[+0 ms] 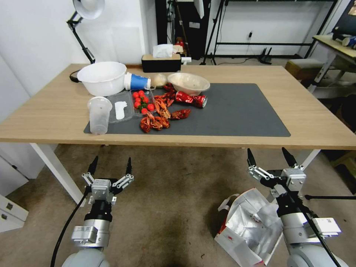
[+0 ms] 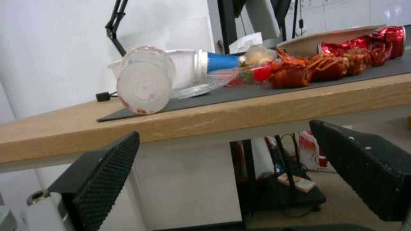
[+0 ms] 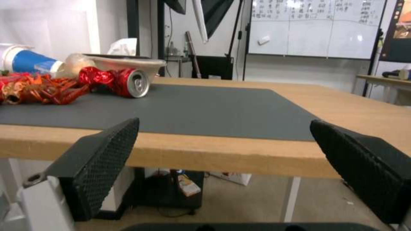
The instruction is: Pick up the food delivery bag from the floor and place it on the table.
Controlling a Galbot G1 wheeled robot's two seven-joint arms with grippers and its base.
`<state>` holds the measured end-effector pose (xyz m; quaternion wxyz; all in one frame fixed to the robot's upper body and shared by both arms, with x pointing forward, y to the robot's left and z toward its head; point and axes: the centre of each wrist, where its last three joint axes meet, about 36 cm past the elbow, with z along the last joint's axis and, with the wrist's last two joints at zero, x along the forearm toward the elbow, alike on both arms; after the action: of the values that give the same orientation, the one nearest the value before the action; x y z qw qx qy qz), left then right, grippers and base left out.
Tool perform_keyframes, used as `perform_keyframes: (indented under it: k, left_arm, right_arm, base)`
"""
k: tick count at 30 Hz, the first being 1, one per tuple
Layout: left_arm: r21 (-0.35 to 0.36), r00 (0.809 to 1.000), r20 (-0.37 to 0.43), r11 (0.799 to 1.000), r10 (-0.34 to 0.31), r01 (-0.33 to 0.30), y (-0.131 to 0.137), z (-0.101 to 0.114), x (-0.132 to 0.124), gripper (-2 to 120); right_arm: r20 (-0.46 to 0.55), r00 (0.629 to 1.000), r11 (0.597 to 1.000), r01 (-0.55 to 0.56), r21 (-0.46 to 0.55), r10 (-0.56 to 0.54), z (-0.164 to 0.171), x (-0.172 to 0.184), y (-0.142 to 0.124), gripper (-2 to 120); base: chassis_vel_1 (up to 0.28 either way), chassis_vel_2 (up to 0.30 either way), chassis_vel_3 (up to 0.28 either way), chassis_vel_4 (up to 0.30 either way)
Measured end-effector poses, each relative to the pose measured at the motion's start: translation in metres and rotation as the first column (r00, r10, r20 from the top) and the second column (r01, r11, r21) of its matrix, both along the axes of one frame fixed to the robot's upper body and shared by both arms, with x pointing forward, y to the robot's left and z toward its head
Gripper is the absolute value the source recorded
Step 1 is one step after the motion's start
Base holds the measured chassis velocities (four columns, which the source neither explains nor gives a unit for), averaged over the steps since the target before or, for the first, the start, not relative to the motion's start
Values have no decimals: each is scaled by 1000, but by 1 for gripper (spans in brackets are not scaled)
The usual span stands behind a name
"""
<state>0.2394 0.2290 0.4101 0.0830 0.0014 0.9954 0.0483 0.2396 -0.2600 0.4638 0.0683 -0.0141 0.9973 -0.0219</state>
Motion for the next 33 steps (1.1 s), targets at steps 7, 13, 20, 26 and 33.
perform_keyframes:
  k: [7,13,20,26,33]
  left_arm:
    - [1,1000,-2,1000,-7,7,-1,-1,-2,99]
    - [2,1000,-1,1000,-14,14,-3,-2,-4,99]
    - [9,1000,-1,1000,-26,26,-4,-5,-9,99]
    - [9,999,4,999,-32,32,-5,-4,-9,99]
    - [16,999,8,999,-49,49,-4,-1,-8,99]
  right_arm:
    - [0,1000,1000,3,4,-3,0,0,0,100]
    - [5,1000,1000,4,9,-4,2,0,2,100]
    - [7,1000,1000,9,13,-9,1,0,3,100]
    - [15,1000,1000,8,12,-9,5,-1,4,100]
    - [19,1000,1000,8,10,-8,7,-1,4,100]
  base:
    - [0,0,0,0]
    - [0,0,0,0]
    - [0,0,0,0]
    - [0,0,0,0]
    - [0,0,0,0]
